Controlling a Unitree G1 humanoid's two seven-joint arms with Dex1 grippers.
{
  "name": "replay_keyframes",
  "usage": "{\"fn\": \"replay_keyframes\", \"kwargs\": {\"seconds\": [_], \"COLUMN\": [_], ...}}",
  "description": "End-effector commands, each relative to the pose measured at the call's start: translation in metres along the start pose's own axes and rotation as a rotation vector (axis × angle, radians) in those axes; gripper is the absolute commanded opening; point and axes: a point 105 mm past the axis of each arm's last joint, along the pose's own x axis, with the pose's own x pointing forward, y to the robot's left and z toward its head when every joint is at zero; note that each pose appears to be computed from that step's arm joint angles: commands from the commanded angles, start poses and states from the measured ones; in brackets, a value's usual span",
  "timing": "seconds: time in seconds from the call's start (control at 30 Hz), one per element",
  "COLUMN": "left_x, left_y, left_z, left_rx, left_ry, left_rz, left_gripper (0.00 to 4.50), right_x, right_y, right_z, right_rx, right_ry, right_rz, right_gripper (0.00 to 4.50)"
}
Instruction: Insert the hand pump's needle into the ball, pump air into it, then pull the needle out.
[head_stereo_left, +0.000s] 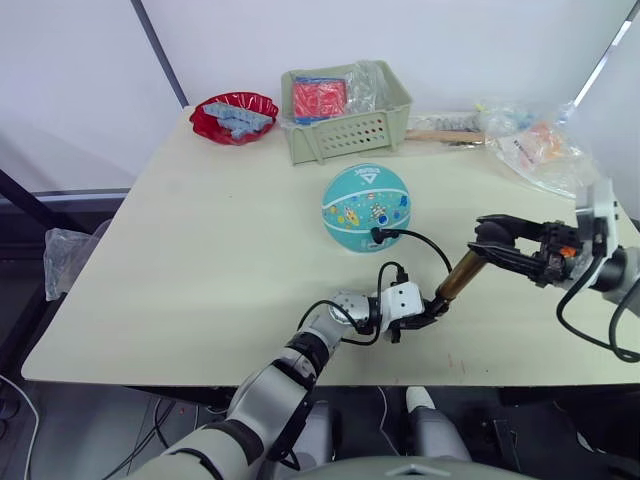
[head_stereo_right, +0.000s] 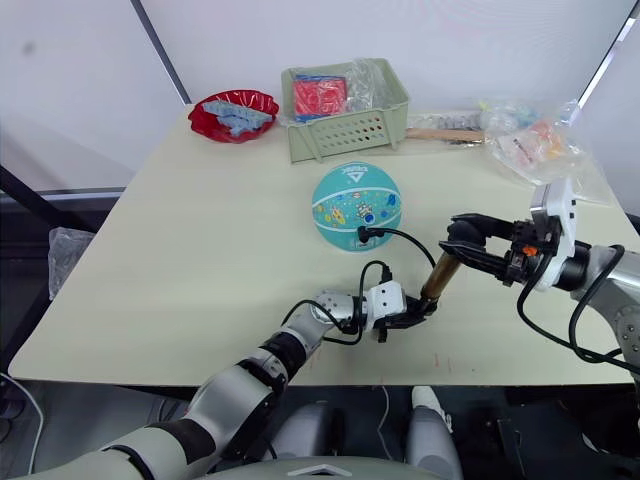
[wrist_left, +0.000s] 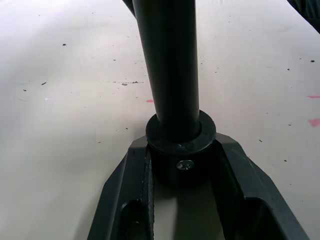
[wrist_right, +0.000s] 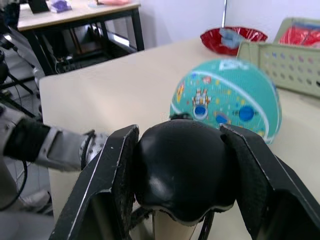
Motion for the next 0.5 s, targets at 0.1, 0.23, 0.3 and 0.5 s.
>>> {"fn": "replay_keyframes", "kwargs": {"seconds": [0.1, 0.23, 0.3, 0.5], "left_x": [-0.023, -0.023, -0.023, -0.022], "left_y": [-0.050, -0.049, -0.049, -0.049], "left_z": [-0.078, -0.078, -0.078, -0.077], "left_rx": [-0.140, -0.142, -0.142, -0.142], "left_ry": [0.282, 0.283, 0.283, 0.281], "left_rz": [-0.129, -0.128, -0.128, -0.129], "left_gripper": [1.12, 1.12, 1.12, 1.12], "right_x": [-0.019, -0.020, -0.021, -0.020], "right_y": [-0.009, -0.007, -0.006, -0.007], "right_z": [0.066, 0.084, 0.092, 0.072], "right_rx": [-0.190, -0.200, -0.211, -0.184], "right_ry": [-0.134, -0.172, -0.178, -0.085], "right_rz": [-0.094, -0.085, -0.085, -0.088], "right_gripper": [2.07, 2.07, 2.07, 2.07]}}
